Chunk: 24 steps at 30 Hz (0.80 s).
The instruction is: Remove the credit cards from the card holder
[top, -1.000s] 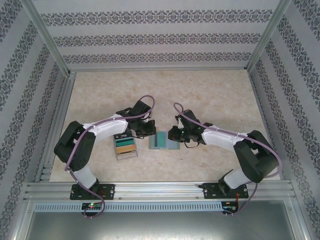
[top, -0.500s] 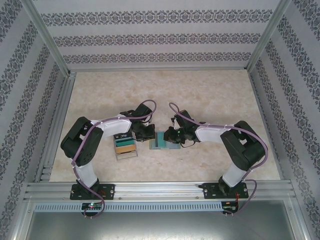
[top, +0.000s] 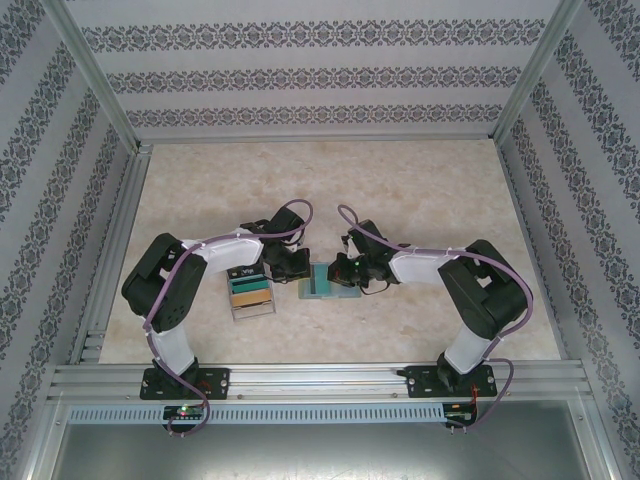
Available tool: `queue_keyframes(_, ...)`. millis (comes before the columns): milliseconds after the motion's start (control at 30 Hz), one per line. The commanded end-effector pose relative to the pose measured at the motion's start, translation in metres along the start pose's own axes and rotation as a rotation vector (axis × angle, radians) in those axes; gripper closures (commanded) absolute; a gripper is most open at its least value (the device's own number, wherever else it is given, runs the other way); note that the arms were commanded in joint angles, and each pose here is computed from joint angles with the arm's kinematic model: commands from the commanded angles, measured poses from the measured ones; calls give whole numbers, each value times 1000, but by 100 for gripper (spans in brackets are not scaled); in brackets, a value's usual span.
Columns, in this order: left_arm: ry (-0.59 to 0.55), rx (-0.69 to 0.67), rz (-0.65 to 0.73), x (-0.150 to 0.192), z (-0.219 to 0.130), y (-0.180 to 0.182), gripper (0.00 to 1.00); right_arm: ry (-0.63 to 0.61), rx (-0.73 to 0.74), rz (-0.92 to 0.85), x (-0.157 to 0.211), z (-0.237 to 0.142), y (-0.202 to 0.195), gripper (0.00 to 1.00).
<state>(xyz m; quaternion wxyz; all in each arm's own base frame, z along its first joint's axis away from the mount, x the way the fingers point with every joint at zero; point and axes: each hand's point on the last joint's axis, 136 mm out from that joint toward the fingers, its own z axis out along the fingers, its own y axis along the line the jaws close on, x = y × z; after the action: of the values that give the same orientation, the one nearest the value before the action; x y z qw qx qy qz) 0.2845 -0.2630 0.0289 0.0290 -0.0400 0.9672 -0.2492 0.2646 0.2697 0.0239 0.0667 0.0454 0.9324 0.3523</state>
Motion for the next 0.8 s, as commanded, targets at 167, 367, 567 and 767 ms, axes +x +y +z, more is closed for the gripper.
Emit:
queue_keyframes(167,52,-99,13,12,9,22,99,-30,-8,13,1,-19,-11,100)
queue_keyframes(367,48,-87,32,9,4,15,96,-26,-11,14,4,-19,-14,100)
queue_keyframes(567,-4,-42,73,1,-15,-8,77,-22,-19,12,3,-16,-13,88)
queue_keyframes(767,10,20,119,9,-4,-35,84,-17,-29,13,3,-13,-11,84)
